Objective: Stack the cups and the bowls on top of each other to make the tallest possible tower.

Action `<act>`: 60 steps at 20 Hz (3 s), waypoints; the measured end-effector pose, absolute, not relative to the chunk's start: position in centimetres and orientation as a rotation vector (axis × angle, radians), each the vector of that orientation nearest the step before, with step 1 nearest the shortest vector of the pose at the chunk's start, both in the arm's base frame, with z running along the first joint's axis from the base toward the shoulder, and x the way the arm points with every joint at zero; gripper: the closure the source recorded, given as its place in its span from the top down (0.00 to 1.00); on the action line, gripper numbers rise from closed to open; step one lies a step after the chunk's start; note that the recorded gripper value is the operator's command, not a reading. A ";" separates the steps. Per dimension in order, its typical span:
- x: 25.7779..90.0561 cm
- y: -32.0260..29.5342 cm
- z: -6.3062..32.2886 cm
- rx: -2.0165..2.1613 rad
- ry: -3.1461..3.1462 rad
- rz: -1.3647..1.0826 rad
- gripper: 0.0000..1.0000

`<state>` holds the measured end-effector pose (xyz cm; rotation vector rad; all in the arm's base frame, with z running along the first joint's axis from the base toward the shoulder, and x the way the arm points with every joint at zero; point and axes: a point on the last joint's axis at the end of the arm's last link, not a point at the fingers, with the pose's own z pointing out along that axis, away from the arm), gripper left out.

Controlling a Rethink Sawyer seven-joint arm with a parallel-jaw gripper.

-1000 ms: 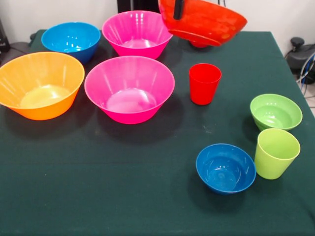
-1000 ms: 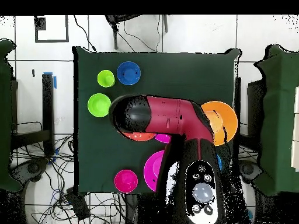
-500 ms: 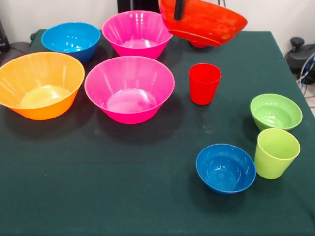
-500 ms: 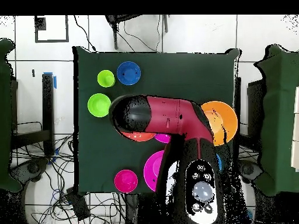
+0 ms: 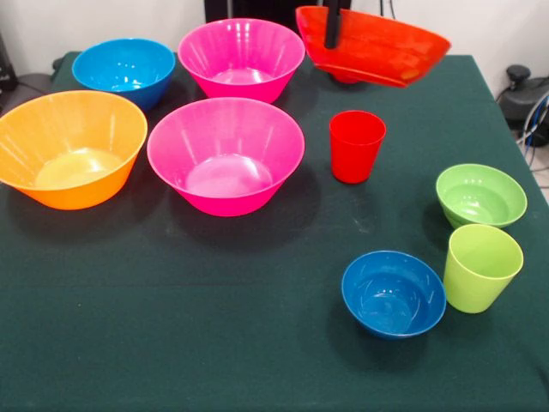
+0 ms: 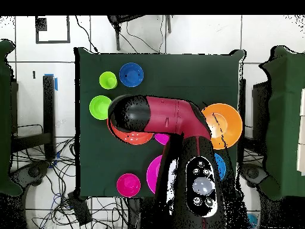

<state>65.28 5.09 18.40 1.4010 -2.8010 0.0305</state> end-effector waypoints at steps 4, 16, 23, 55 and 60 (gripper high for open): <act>65.2 6.2 17.1 1.412 -2.786 -0.016 0.00; 62.9 8.1 15.2 1.342 -2.554 -0.269 0.00; 62.1 8.8 15.5 1.274 -2.396 -0.416 0.00; 67.3 6.3 9.2 1.267 -2.702 -0.516 0.00; 67.7 7.3 10.1 1.299 -2.705 -0.526 0.00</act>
